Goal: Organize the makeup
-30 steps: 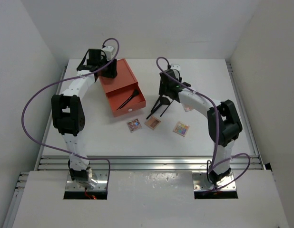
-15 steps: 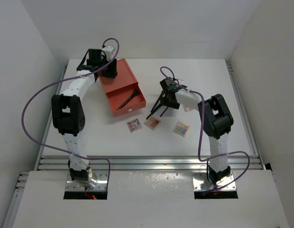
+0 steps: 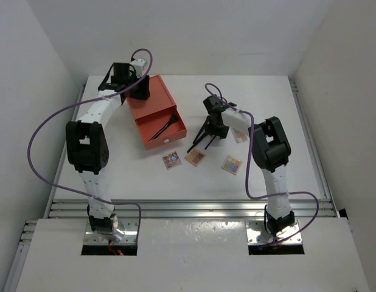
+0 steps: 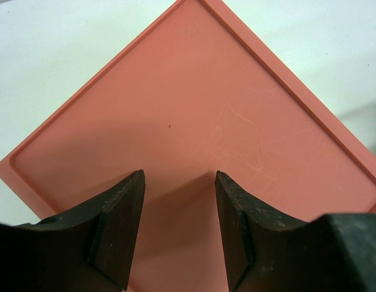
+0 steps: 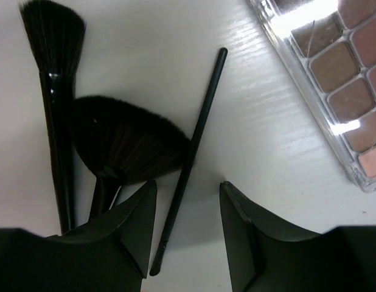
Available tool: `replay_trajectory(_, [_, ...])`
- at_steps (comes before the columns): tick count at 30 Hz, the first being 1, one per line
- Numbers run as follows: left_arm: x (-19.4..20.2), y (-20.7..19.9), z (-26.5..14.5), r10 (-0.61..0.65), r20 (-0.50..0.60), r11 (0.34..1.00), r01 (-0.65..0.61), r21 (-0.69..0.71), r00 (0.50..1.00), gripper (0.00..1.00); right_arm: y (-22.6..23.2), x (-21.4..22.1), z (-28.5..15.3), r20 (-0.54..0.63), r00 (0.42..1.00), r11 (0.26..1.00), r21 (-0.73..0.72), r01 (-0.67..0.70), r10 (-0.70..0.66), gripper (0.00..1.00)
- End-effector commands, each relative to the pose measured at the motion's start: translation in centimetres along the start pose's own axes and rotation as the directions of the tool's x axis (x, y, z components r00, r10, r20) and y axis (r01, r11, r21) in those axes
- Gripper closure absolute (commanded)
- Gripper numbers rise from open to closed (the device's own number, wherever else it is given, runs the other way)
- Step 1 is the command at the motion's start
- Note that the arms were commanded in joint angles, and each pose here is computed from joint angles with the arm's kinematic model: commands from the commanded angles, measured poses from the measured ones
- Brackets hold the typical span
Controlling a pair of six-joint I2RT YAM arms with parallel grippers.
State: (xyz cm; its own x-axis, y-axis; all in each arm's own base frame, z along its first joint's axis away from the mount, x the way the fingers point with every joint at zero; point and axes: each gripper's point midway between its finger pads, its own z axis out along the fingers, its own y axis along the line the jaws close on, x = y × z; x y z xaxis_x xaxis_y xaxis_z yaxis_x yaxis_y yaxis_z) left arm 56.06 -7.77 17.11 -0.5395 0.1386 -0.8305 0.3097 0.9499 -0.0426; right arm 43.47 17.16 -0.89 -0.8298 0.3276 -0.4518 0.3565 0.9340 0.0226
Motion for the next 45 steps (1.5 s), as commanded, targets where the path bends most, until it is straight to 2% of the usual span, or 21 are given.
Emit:
replay_trajectory(1, [3.6, 1.0, 1.0, -0.054, -0.108, 0.999, 0.053, -0.012, 0.993, 0.44, -0.6, 0.9, -0.1, -0.092, 0.996, 0.999, 0.043, -0.020, 0.024, 0.55])
replay_trajectory(8, [3.6, 1.0, 1.3, -0.063, -0.108, 0.998, 0.062, -0.013, 0.992, 0.44, -3.2, 2.5, -0.3, -0.158, 0.986, 0.992, 0.120, -0.040, 0.059, 0.64])
replay_trajectory(12, [3.6, 0.9, 1.3, -0.063, -0.107, 0.998, 0.063, -0.004, 0.992, 0.44, -4.3, 3.0, -0.7, -0.170, 0.984, 0.991, 0.134, -0.025, 0.048, 0.76])
replay_trajectory(16, [3.2, 0.9, 1.2, -0.061, -0.098, 0.998, 0.061, -0.005, 0.993, 0.44, -5.5, 3.9, -0.3, -0.176, 0.983, 0.990, 0.137, -0.034, 0.058, 0.95])
replay_trajectory(19, [3.2, 0.9, 1.2, -0.061, -0.098, 0.998, 0.061, -0.005, 0.993, 0.44, -6.5, 4.2, -0.2, -0.177, 0.982, 0.988, 0.150, -0.046, 0.073, 1.00])
replay_trajectory(21, [3.2, 0.9, 1.2, -0.061, -0.098, 0.998, 0.061, -0.005, 0.993, 0.44, -7.5, 4.0, -0.5, -0.153, 0.988, 0.987, 0.159, -0.006, 0.031, 1.00])
replay_trajectory(23, [3.2, 0.9, 1.2, -0.061, -0.098, 0.998, 0.061, -0.005, 0.993, 0.44, -7.2, 1.9, -0.7, -0.040, 0.999, 0.992, 0.126, 0.013, -0.008, 1.00])
replay_trajectory(24, [3.2, 0.9, 1.2, -0.061, -0.098, 0.998, 0.061, -0.005, 0.993, 0.44, -7.1, 0.9, -2.1, 0.007, 0.993, 0.989, 0.093, 0.116, -0.118, 1.00])
replay_trajectory(26, [3.2, 0.9, 1.2, -0.061, -0.098, 0.998, 0.061, -0.005, 0.993, 0.44, -5.3, -2.0, -2.6, 0.153, 0.974, 0.986, 0.040, 0.160, -0.165, 1.00])
replay_trajectory(27, [3.2, 0.9, 1.2, -0.061, -0.098, 0.998, 0.061, -0.005, 0.993, 0.44, -5.0, -2.9, -3.2, 0.195, 0.952, 0.971, 0.035, 0.235, -0.237, 1.00])
replay_trajectory(28, [3.2, 0.9, 1.2, -0.061, -0.098, 0.998, 0.061, -0.005, 0.993, 0.44, -3.9, -5.6, -5.3, 0.301, 0.916, 0.961, 0.007, 0.277, -0.266, 1.00])
replay_trajectory(30, [3.2, 0.9, 1.2, -0.061, -0.098, 0.998, 0.061, -0.005, 0.993, 0.44, -3.0, -8.4, -7.8, 0.430, 0.822, 0.916, 0.031, 0.399, -0.373, 1.00])
replay_trajectory(31, [3.2, 0.9, 1.2, -0.061, -0.098, 0.998, 0.061, -0.005, 0.993, 0.44, -1.3, -11.0, -9.9, 0.553, 0.763, 0.916, 0.003, 0.402, -0.336, 1.00])
replay_trajectory(33, [3.2, 0.9, 1.2, -0.061, -0.098, 0.998, 0.061, -0.005, 0.993, 0.44, 1.6, -12.0, -12.6, 0.648, 0.632, 0.830, 0.002, 0.558, -0.426, 1.00])
replay_trajectory(34, [3.2, 0.9, 1.2, -0.061, -0.098, 0.998, 0.061, -0.005, 0.993, 0.44, 3.1, -14.2, -15.3, 0.739, 0.479, 0.765, 0.076, 0.639, -0.473, 1.00])
replay_trajectory(35, [3.2, 0.9, 1.2, -0.061, -0.098, 0.998, 0.061, -0.005, 0.993, 0.44, 4.6, -14.1, -16.4, 0.768, 0.425, 0.728, 0.077, 0.681, -0.479, 1.00])
replay_trajectory(36, [3.2, 0.9, 1.2, -0.061, -0.098, 0.998, 0.061, -0.005, 0.993, 0.44, 7.5, -13.6, -18.2, 0.817, 0.353, 0.652, 0.037, 0.758, -0.456, 1.00])
replay_trajectory(37, [3.2, 0.9, 1.2, -0.061, -0.098, 0.998, 0.061, -0.005, 0.993, 0.44, 8.5, -13.4, -19.1, 0.830, 0.272, 0.587, 0.080, 0.806, -0.486, 1.00])
replay_trajectory(42, [3.2, 0.9, 1.2, -0.061, -0.098, 0.998, 0.061, -0.005, 0.993, 0.44, 17.3, -7.2, -23.1, 0.929, 0.051, 0.212, 0.030, 0.977, -0.366, 1.00])
replay_trajectory(43, [3.2, 1.1, 1.2, -0.061, -0.099, 0.998, 0.060, -0.014, 0.993, 0.44, 19.1, -5.5, -23.1, 0.938, 0.029, 0.140, 0.020, 0.990, -0.346, 1.00])
replay_trajectory(45, [3.2, 1.1, 1.2, -0.061, -0.099, 0.998, 0.060, -0.014, 0.993, 0.44, 20.2, -3.8, -22.1, 0.937, 0.033, 0.076, -0.007, 0.997, -0.347, 1.00])
